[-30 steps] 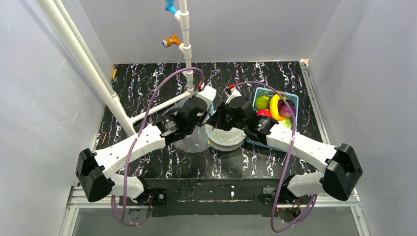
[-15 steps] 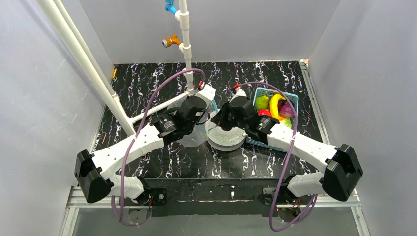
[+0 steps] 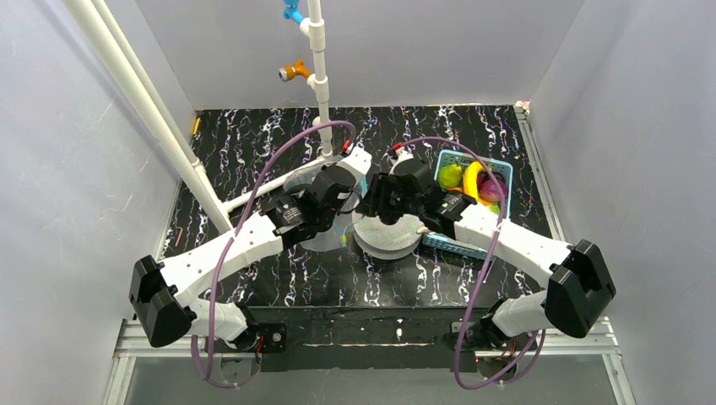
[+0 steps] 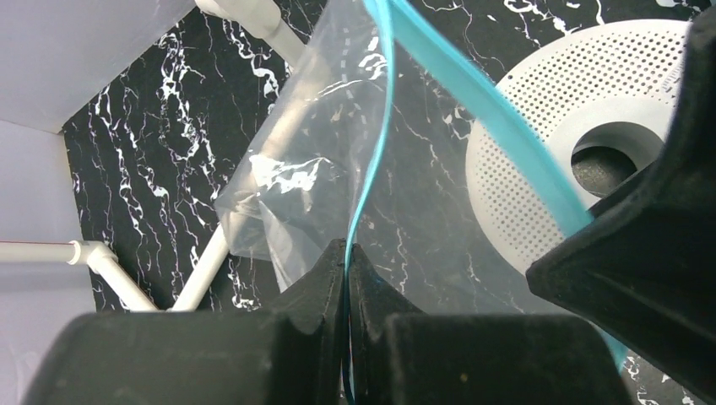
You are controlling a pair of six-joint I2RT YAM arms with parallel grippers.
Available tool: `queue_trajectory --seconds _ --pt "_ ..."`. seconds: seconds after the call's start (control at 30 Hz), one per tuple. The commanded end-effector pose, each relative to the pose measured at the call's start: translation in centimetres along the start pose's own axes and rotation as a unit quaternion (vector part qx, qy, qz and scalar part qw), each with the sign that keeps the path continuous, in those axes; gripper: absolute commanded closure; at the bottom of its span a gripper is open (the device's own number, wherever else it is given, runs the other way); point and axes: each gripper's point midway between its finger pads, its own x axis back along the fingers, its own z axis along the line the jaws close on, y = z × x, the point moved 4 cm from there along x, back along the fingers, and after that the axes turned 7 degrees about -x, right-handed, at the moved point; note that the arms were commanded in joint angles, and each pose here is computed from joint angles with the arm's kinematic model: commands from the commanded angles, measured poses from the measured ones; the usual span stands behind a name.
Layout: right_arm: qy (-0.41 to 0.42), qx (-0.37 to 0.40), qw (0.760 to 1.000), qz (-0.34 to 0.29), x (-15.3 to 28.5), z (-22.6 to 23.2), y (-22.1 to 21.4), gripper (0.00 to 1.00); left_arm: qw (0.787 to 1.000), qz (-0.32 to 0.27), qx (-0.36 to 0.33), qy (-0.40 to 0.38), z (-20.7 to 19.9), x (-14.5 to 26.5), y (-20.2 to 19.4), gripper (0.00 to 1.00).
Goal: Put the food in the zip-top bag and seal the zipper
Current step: Open the zipper of the food storage bag, then pick up the fake vegetable from the bin.
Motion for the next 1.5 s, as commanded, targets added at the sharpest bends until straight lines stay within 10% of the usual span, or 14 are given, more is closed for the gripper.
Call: queue_trajectory --seconds 0.0,0.4,0.77,1.47 --pt "0.018 0.044 0.998 -0.029 3.4 2.3 2.2 0.40 1.000 0.008 0.001 0.004 0.3 0.0 0.8 1.00" --pt "-0.164 -0.046 0.960 -0.224 12.5 -6.1 4.3 0.02 1.000 0.013 0.006 -0.007 -0.3 -0.2 0.8 1.00" --pt "-0.215 -0.244 0.899 -0.294 13.7 -14.4 4.0 0.02 1.000 0.007 0.016 -0.022 -0.6 0.1 1.0 1.00" --pt "-0.248 -0.320 0.880 -0.246 8.8 -19.2 3.9 0.19 0.998 0.000 0.026 -0.050 -1.2 0.2 1.3 1.00"
